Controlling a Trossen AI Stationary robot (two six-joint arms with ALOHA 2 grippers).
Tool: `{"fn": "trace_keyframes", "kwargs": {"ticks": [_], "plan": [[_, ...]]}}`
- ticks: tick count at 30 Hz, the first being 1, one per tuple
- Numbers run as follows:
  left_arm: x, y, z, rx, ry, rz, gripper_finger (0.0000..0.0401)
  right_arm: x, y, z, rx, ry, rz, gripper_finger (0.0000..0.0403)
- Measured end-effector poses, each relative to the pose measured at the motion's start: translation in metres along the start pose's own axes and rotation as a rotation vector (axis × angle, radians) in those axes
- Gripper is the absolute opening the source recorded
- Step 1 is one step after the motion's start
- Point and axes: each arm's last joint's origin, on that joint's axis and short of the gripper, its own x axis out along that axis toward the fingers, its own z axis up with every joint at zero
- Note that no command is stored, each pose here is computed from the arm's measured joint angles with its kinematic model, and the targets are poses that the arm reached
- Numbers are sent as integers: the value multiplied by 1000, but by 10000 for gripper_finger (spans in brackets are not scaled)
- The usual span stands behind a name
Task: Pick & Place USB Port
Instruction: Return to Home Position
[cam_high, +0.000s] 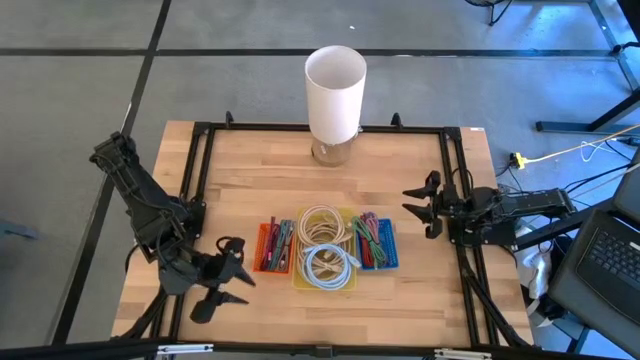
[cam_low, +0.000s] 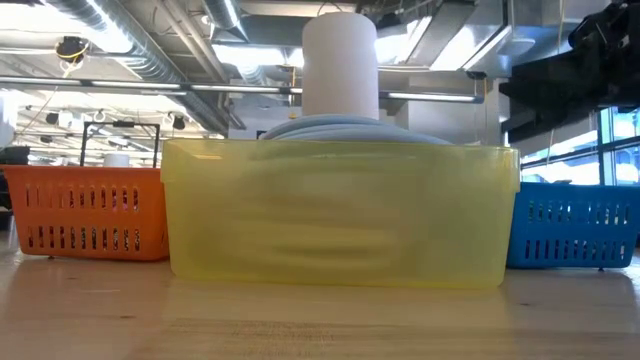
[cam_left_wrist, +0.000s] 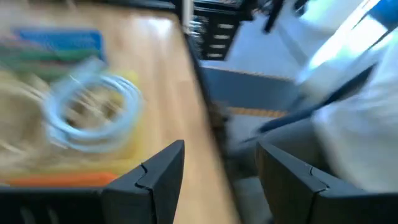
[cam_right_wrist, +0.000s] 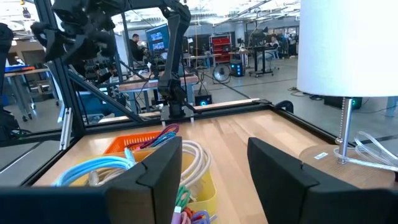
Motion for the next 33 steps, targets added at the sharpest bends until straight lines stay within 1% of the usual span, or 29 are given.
{"fn": "trace_keyframes", "kwargs": {"ticks": [1,3,4,6,7,8,9,11,12,13,14,16,17,18,19,21,23,25,28,30,33], "plan": [[0,-1,1,-72,6,-33,191,0,0,0,0,0,0,184],[-1,-4,1,-168,31,-92,191,0,0,0,0,0,0,184],[-1,-4,1,-194,48,-112,191,0,0,0,0,0,0,184],[-1,-5,1,-210,58,-131,191,0,0,0,0,0,0,184],[-1,-5,2,-215,39,-128,191,0,0,0,0,0,0,184],[0,-6,5,-210,-8,-108,191,0,0,0,0,0,0,184],[1,-6,9,-167,-81,-62,191,0,0,0,0,0,0,184],[2,-4,16,-39,-220,80,191,0,0,0,0,0,0,184],[3,-1,20,32,-264,160,191,0,0,0,0,0,0,184],[5,4,23,66,-306,233,191,0,0,0,0,0,0,184],[10,10,25,82,-356,305,191,0,0,0,0,0,0,184],[23,27,20,76,-457,439,191,0,0,0,0,0,0,184],[29,36,16,71,-495,477,191,0,0,0,0,0,0,184],[34,46,9,66,-525,480,191,0,0,0,0,0,0,184],[38,57,1,66,-538,445,191,0,0,0,0,0,0,184],[45,77,-18,84,-539,308,191,0,0,0,0,1,0,184],[48,94,-34,143,-547,185,191,0,0,0,0,1,0,184],[47,108,-48,229,-559,104,191,0,0,0,0,1,0,184],[38,126,-67,330,-554,43,191,0,0,0,0,1,0,184],[28,135,-77,340,-577,33,191,0,0,0,-1,1,0,184],[11,145,-93,329,-638,52,191,0,0,0,-1,1,0,184]]}}
